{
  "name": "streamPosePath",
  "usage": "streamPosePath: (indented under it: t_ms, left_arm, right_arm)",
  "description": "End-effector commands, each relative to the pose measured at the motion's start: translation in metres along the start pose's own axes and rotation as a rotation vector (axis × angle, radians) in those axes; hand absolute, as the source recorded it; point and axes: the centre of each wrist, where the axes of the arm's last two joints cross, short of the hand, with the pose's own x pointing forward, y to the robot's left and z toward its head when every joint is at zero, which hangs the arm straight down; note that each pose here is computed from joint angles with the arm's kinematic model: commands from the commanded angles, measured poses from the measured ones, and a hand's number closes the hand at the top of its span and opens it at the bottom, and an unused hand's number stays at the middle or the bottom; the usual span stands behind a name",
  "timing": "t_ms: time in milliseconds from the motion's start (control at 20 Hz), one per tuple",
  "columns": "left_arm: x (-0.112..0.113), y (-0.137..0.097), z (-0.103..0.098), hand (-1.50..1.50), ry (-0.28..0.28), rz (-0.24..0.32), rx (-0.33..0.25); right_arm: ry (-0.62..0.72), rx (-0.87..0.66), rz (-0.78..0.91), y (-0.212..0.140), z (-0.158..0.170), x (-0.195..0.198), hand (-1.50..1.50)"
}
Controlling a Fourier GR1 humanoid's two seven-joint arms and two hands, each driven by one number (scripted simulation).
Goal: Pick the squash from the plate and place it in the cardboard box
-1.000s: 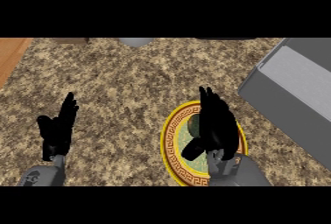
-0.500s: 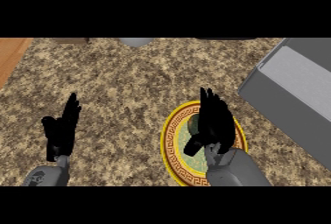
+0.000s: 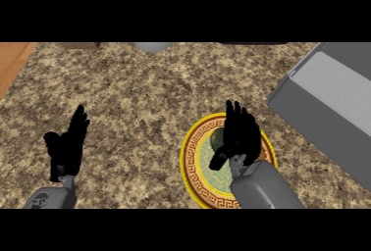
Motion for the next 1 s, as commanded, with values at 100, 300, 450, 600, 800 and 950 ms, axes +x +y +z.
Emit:
streamPosePath:
  t_ms: [100, 300, 450, 600, 800, 950]
  left_arm:
    - [0.002, 0.007, -0.016, 0.0, 0.01, -0.004, 0.014]
    - [-0.002, 0.001, 0.001, 0.0, -0.002, -0.009, -0.001]
    - [0.004, 0.003, -0.008, 0.0, 0.004, -0.007, 0.009]
    - [0.0, 0.004, -0.006, 0.0, 0.008, -0.007, 0.021]
    - [0.004, -0.012, 0.013, 0.0, 0.008, -0.008, 0.011]
    - [0.0, -0.011, 0.005, 0.0, -0.008, -0.001, -0.001]
  right_arm:
    - [0.066, 0.023, -0.003, -0.002, -0.002, 0.003, -1.5]
    - [0.061, 0.021, 0.009, 0.01, -0.02, -0.014, -1.5]
    - [0.064, 0.009, -0.001, 0.013, -0.01, 0.009, -1.5]
    - [0.057, 0.019, 0.0, 0.016, -0.025, 0.002, -1.5]
    - [-0.075, -0.001, 0.007, 0.028, -0.022, -0.016, 1.5]
    - [-0.074, -0.107, 0.019, 0.018, -0.037, -0.001, 1.5]
